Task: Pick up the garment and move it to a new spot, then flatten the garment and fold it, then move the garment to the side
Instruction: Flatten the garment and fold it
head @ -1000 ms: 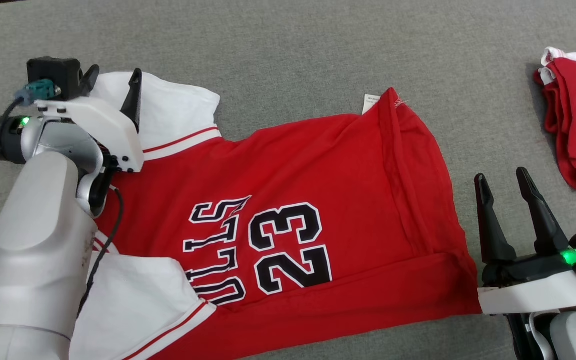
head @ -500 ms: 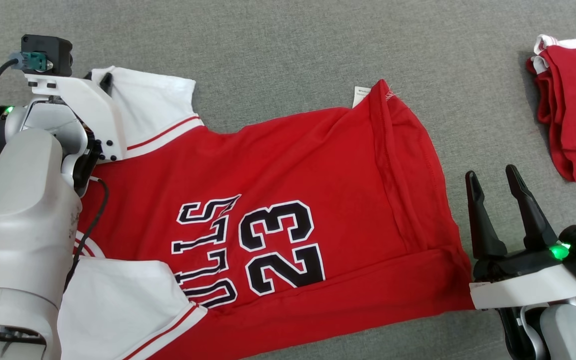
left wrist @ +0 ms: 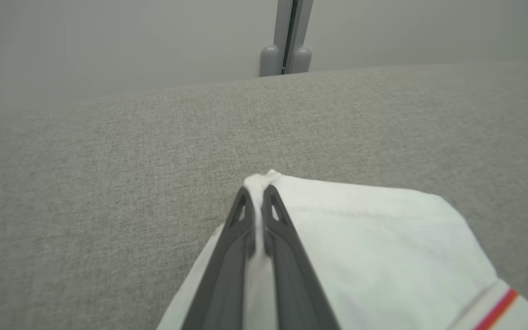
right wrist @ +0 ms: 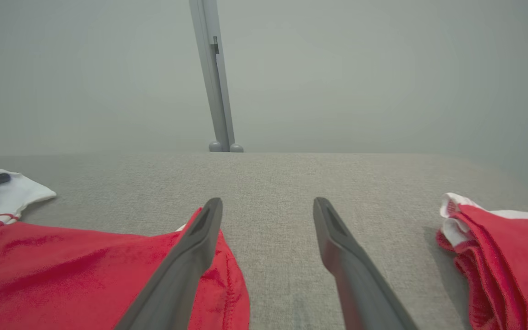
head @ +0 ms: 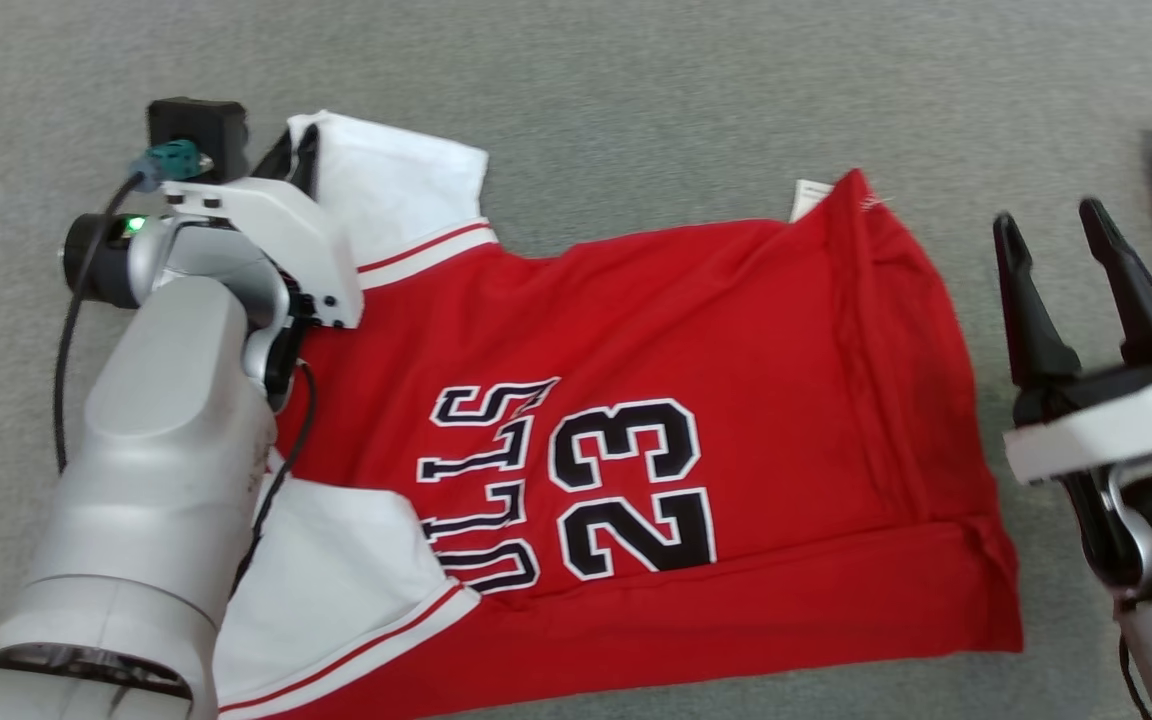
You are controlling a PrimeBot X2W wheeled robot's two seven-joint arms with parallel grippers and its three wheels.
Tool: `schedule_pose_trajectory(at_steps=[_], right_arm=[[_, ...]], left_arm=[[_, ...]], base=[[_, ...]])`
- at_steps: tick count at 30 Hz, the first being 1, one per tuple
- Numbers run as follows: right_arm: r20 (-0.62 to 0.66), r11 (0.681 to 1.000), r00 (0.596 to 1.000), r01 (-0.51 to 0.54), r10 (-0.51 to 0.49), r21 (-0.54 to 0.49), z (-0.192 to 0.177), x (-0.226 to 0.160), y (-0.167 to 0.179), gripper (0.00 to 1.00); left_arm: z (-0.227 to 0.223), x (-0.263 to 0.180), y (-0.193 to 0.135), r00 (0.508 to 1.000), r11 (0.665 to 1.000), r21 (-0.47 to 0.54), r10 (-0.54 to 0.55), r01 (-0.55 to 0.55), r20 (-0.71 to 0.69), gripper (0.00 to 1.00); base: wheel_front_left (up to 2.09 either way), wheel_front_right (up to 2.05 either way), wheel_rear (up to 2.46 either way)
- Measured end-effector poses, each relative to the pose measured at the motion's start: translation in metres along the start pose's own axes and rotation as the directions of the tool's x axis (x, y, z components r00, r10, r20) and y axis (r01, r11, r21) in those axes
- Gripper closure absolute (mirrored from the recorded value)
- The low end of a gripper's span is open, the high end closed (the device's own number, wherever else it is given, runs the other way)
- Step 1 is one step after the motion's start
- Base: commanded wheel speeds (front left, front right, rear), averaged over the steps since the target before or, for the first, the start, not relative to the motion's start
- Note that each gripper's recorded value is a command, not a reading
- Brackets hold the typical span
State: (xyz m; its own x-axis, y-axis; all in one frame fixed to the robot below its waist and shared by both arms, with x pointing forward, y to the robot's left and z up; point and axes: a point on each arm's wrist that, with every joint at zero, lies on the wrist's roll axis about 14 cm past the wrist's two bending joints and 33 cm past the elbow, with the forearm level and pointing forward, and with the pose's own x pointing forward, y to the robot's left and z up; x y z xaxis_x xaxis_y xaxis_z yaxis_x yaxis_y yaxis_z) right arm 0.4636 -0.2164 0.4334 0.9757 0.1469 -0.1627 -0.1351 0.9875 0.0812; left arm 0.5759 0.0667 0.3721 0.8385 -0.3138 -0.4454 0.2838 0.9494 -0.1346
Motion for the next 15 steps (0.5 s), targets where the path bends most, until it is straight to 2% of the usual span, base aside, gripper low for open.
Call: schedule_pose_trajectory(at_steps=[5,8,11,15], right_arm=[[-0.067,0.990,0.988,-0.143,0.142,-0.014,-0.009,0.045,0.039,0.00],[-0.170,0.979,0.966,-0.200,0.193,-0.029,-0.030,0.060,0.053,0.00],[-0.268,0.974,0.942,-0.221,0.201,-0.046,-0.050,0.067,0.053,0.00],[-0.339,0.975,0.922,-0.216,0.188,-0.048,-0.060,0.067,0.044,0.00]], left_arm=[[-0.002,-0.010,0.007,1.000,1.000,-0.006,0.012,-0.012,0.028,1.00],[-0.005,-0.015,0.016,0.999,1.000,-0.013,0.028,-0.027,0.036,1.00],[-0.007,-0.019,0.021,0.999,0.999,-0.020,0.033,-0.032,0.040,1.00],[0.000,-0.022,0.016,0.998,0.999,-0.031,0.012,-0.010,0.065,1.00]], base=[[0.00,0.00,0.00],[0.00,0.00,0.00],[0.00,0.00,0.00],[0.00,0.00,0.00]])
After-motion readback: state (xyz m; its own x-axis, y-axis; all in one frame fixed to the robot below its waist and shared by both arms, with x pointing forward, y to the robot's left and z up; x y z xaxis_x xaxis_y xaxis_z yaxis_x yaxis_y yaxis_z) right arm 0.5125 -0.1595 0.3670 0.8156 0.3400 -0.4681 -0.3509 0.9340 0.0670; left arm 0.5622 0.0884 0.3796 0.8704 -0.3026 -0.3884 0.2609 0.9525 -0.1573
